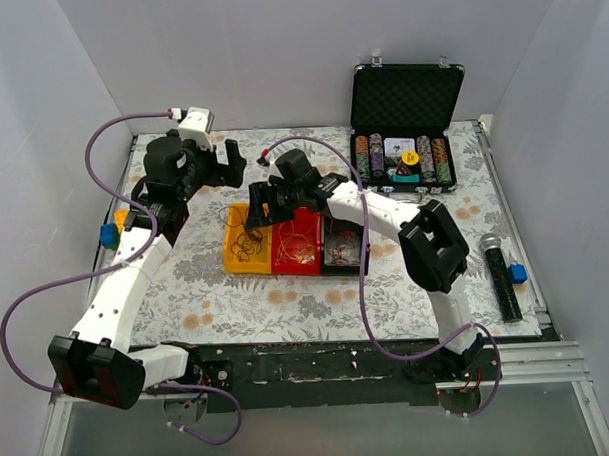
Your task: Untangle the cables
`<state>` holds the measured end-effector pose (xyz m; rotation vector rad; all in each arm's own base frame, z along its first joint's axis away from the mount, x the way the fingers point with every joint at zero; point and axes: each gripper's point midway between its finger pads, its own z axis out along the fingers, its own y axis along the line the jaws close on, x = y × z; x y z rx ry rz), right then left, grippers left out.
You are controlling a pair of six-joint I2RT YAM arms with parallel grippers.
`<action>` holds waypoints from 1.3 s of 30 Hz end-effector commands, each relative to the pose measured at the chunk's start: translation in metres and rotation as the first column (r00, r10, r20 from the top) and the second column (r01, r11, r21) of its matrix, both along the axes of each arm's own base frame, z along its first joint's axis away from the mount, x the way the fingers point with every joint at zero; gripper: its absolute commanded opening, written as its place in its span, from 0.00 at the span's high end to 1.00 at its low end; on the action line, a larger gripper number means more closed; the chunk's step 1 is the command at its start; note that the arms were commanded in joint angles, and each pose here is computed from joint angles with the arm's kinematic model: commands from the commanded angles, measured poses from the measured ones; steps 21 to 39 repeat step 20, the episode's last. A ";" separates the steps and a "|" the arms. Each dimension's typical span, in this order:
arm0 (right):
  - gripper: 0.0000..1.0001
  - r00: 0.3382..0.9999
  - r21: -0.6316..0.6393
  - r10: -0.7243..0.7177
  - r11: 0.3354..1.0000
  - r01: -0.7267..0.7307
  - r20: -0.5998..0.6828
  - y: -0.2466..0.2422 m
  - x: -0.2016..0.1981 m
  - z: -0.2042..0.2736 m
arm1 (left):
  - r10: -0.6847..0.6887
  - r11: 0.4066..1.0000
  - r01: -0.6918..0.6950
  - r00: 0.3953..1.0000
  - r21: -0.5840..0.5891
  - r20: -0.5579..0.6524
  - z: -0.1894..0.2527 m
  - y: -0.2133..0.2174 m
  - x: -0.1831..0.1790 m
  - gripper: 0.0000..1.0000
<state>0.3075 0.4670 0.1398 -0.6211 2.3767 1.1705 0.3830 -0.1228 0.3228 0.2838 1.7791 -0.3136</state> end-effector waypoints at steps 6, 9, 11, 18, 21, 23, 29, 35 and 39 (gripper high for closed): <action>0.15 0.981 -0.010 -0.047 0.999 0.050 0.190 -0.063 -0.023 0.077 | -0.031 1.000 0.031 0.994 -0.006 -0.108 -0.004 -0.001 0.005 0.02; 0.14 0.972 -0.088 -0.100 0.989 0.121 0.212 -0.096 -0.027 0.076 | -0.043 0.999 0.045 0.978 0.006 -0.203 -0.022 -0.004 0.009 0.02; 0.13 0.965 -0.114 -0.127 0.981 0.156 0.227 -0.118 -0.031 0.080 | -0.034 0.999 0.041 0.963 0.021 -0.266 -0.035 -0.004 0.014 0.02; 0.12 0.934 -0.095 -0.204 0.966 0.240 0.292 -0.176 -0.051 0.086 | 0.001 0.999 0.017 0.934 0.048 -0.357 -0.052 -0.001 0.023 0.02; 0.11 0.925 -0.100 -0.225 0.959 0.266 0.305 -0.189 -0.054 0.087 | -0.012 0.999 0.027 0.939 0.039 -0.344 -0.049 -0.003 0.023 0.02; 0.11 0.925 -0.100 -0.225 0.959 0.266 0.305 -0.189 -0.054 0.087 | -0.012 0.999 0.027 0.939 0.039 -0.344 -0.049 -0.003 0.023 0.02; 0.11 0.925 -0.100 -0.225 0.959 0.266 0.305 -0.189 -0.054 0.087 | -0.012 0.999 0.027 0.939 0.039 -0.344 -0.049 -0.003 0.023 0.02; 0.11 0.925 -0.100 -0.225 0.959 0.266 0.305 -0.189 -0.054 0.087 | -0.012 0.999 0.027 0.939 0.039 -0.344 -0.049 -0.003 0.023 0.02; 0.11 0.925 -0.100 -0.225 0.959 0.266 0.305 -0.189 -0.054 0.087 | -0.012 0.999 0.027 0.939 0.039 -0.344 -0.049 -0.003 0.023 0.02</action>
